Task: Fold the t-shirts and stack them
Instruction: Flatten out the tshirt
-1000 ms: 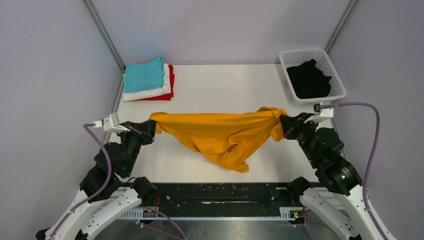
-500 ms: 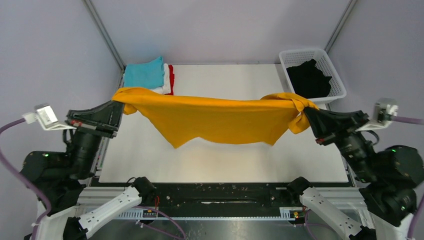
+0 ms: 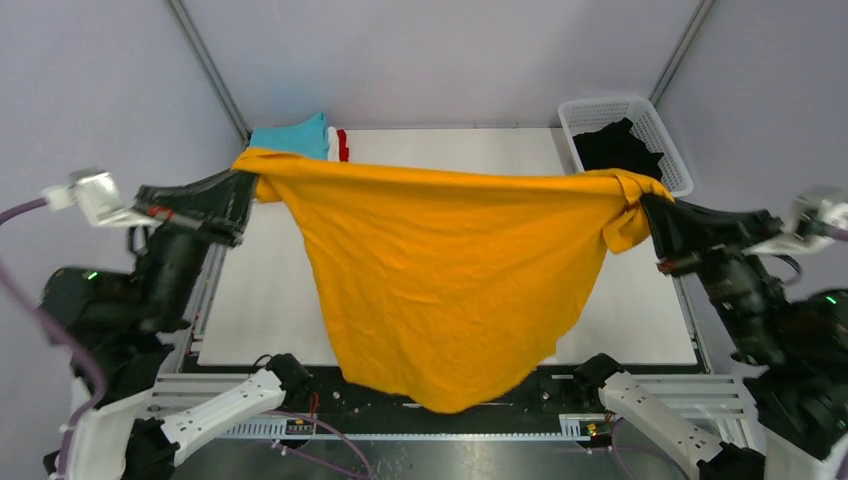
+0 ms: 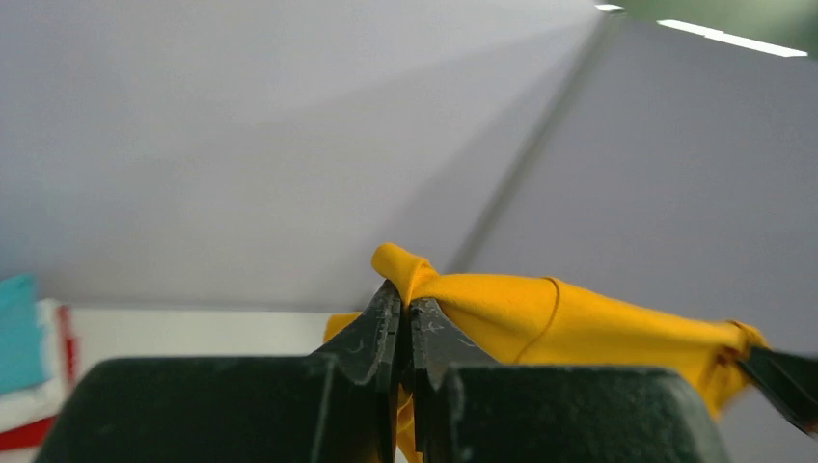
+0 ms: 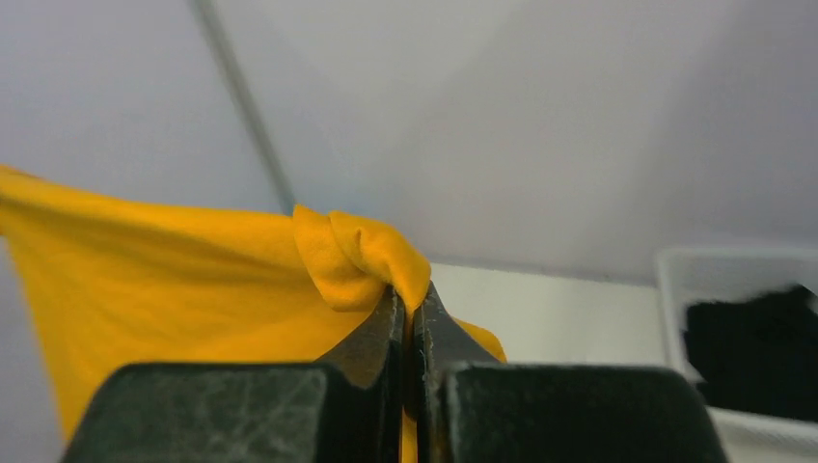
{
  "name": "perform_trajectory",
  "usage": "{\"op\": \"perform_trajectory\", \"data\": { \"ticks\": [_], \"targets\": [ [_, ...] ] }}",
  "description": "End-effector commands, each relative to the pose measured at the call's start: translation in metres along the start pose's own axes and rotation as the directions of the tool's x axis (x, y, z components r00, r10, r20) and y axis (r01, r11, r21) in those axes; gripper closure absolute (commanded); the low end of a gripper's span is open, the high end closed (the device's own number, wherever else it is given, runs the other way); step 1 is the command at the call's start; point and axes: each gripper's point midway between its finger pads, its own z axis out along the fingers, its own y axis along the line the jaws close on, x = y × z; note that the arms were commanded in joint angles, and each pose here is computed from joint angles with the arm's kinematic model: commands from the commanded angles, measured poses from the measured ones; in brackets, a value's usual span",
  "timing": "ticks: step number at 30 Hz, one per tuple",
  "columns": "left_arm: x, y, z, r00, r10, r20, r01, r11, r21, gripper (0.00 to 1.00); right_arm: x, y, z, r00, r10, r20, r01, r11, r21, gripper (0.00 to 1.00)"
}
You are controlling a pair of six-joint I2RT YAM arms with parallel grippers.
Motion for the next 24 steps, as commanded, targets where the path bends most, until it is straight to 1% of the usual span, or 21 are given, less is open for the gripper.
{"op": "perform_trajectory", "data": {
  "ticks": [1, 3, 4, 5, 6, 7, 8, 9, 10, 11, 12, 13, 14, 15, 16, 17, 19, 20, 22, 24],
  "targets": [
    [0.052, 0.068, 0.053, 0.988, 0.142, -0.064, -0.156, 0.919, -0.361, 1.00, 0.059, -0.081, 0.048, 0.978, -0.131, -0.164, 0.187, 0.899, 0.395, 1.00],
    [0.087, 0.107, 0.068, 0.972, 0.201, -0.125, -0.237, 0.821, -0.519, 1.00, 0.093, -0.113, 0.064, 0.948, -0.173, -0.268, 0.293, 0.805, 0.516, 1.00],
    [0.114, 0.126, 0.078, 0.957, 0.220, -0.188, -0.288, 0.788, -0.544, 1.00, 0.112, -0.129, 0.073, 0.924, -0.197, -0.326, 0.358, 0.742, 0.567, 1.00],
    [0.142, 0.140, 0.090, 0.944, 0.217, -0.249, -0.319, 0.790, -0.523, 1.00, 0.128, -0.145, 0.081, 0.901, -0.221, -0.374, 0.419, 0.668, 0.615, 1.00],
    [0.167, 0.162, 0.100, 0.937, 0.196, -0.291, -0.328, 0.782, -0.531, 1.00, 0.154, -0.158, 0.091, 0.863, -0.231, -0.449, 0.487, 0.618, 0.618, 1.00],
    [0.194, 0.186, 0.106, 0.930, 0.155, -0.334, -0.325, 0.771, -0.548, 1.00, 0.180, -0.169, 0.102, 0.832, -0.218, -0.511, 0.526, 0.602, 0.600, 1.00],
    [0.226, 0.216, 0.112, 0.911, 0.114, -0.397, -0.342, 0.746, -0.572, 1.00, 0.210, -0.180, 0.113, 0.806, -0.186, -0.562, 0.544, 0.606, 0.580, 1.00],
    [0.252, 0.242, 0.113, 0.890, 0.071, -0.450, -0.356, 0.723, -0.592, 0.99, 0.238, -0.191, 0.125, 0.794, -0.142, -0.591, 0.534, 0.628, 0.567, 1.00],
    [0.274, 0.266, 0.110, 0.866, 0.024, -0.500, -0.377, 0.688, -0.620, 0.92, 0.267, -0.204, 0.136, 0.784, -0.089, -0.614, 0.515, 0.645, 0.565, 1.00],
    [0.296, 0.287, 0.107, 0.834, -0.017, -0.551, -0.406, 0.656, -0.636, 0.75, 0.292, -0.216, 0.146, 0.771, -0.055, -0.635, 0.506, 0.659, 0.557, 0.96],
    [0.316, 0.303, 0.104, 0.804, -0.047, -0.593, -0.436, 0.632, -0.641, 0.44, 0.314, -0.227, 0.155, 0.754, -0.037, -0.656, 0.510, 0.662, 0.549, 0.81],
    [0.331, 0.314, 0.103, 0.778, -0.069, -0.624, -0.459, 0.616, -0.640, 0.21, 0.335, -0.235, 0.163, 0.730, -0.028, -0.682, 0.525, 0.662, 0.535, 0.57],
    [0.345, 0.321, 0.102, 0.753, -0.084, -0.652, -0.477, 0.613, -0.630, 0.04, 0.352, -0.240, 0.170, 0.703, -0.027, -0.711, 0.543, 0.666, 0.512, 0.33],
    [0.355, 0.324, 0.104, 0.736, -0.096, -0.670, -0.481, 0.623, -0.617, 0.01, 0.366, -0.244, 0.175, 0.680, -0.019, -0.733, 0.554, 0.668, 0.497, 0.17],
    [0.362, 0.324, 0.107, 0.725, -0.102, -0.681, -0.478, 0.637, -0.605, 0.01, 0.380, -0.248, 0.179, 0.657, -0.005, -0.754, 0.564, 0.666, 0.488, 0.09],
    [0.368, 0.323, 0.110, 0.718, -0.108, -0.688, -0.470, 0.654, -0.593, 0.01, 0.385, -0.249, 0.181, 0.646, 0.001, -0.763, 0.570, 0.665, 0.483, 0.02],
    [0.373, 0.318, 0.117, 0.715, -0.112, -0.690, -0.444, 0.689, -0.573, 0.01, 0.387, -0.251, 0.182, 0.650, 0.023, -0.760, 0.564, 0.656, 0.502, 0.01],
    [0.375, 0.314, 0.121, 0.716, -0.117, -0.688, -0.425, 0.708, -0.563, 0.01, 0.388, -0.249, 0.181, 0.655, 0.032, -0.755, 0.551, 0.663, 0.506, 0.00],
    [0.383, 0.305, 0.127, 0.707, -0.131, -0.695, -0.386, 0.752, -0.534, 0.01, 0.391, -0.240, 0.176, 0.667, 0.064, -0.742, 0.503, 0.695, 0.513, 0.00],
    [0.393, 0.298, 0.133, 0.693, -0.152, -0.705, -0.341, 0.792, -0.506, 0.01, 0.401, -0.228, 0.160, 0.661, 0.116, -0.741, 0.446, 0.734, 0.512, 0.01]
  ]
}}
